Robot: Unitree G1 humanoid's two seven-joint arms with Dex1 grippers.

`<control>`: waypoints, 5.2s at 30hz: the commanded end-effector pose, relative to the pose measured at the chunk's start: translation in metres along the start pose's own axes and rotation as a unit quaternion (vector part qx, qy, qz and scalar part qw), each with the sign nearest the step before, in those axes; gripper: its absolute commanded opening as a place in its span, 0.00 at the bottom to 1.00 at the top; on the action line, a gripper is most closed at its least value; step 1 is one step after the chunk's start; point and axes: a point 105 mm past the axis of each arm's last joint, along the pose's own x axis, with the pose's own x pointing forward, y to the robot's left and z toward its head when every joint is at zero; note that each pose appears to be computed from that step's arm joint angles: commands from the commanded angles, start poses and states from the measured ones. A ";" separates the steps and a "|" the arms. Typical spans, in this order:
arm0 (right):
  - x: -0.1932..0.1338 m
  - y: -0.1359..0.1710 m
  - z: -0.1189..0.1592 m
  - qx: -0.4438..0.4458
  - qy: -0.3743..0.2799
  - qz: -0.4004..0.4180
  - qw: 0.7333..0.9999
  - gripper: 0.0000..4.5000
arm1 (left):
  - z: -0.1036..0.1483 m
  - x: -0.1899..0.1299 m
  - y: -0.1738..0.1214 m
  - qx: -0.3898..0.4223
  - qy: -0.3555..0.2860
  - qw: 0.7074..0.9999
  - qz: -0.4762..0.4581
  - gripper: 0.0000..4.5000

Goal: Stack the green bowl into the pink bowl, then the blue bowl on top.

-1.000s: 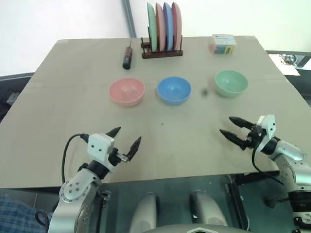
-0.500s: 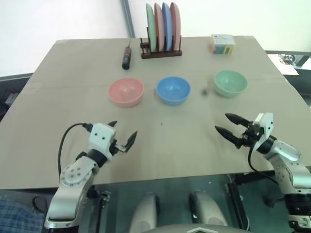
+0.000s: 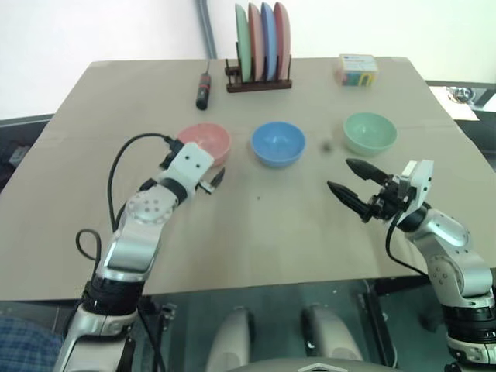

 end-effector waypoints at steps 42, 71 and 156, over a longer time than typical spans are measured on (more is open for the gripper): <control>-0.009 -0.009 0.005 -0.034 -0.004 -0.024 0.999 0.83 | 0.052 -0.074 -0.129 0.210 -0.096 0.790 -0.569 0.02; -0.010 -0.042 0.000 -0.062 0.072 -0.009 0.995 0.83 | 0.050 -0.109 -0.054 -0.142 -0.188 0.869 -0.436 0.97; 0.099 -0.012 0.057 -0.373 0.161 0.212 0.889 0.99 | 0.009 -0.130 -0.015 -0.281 -0.302 0.879 -0.240 1.00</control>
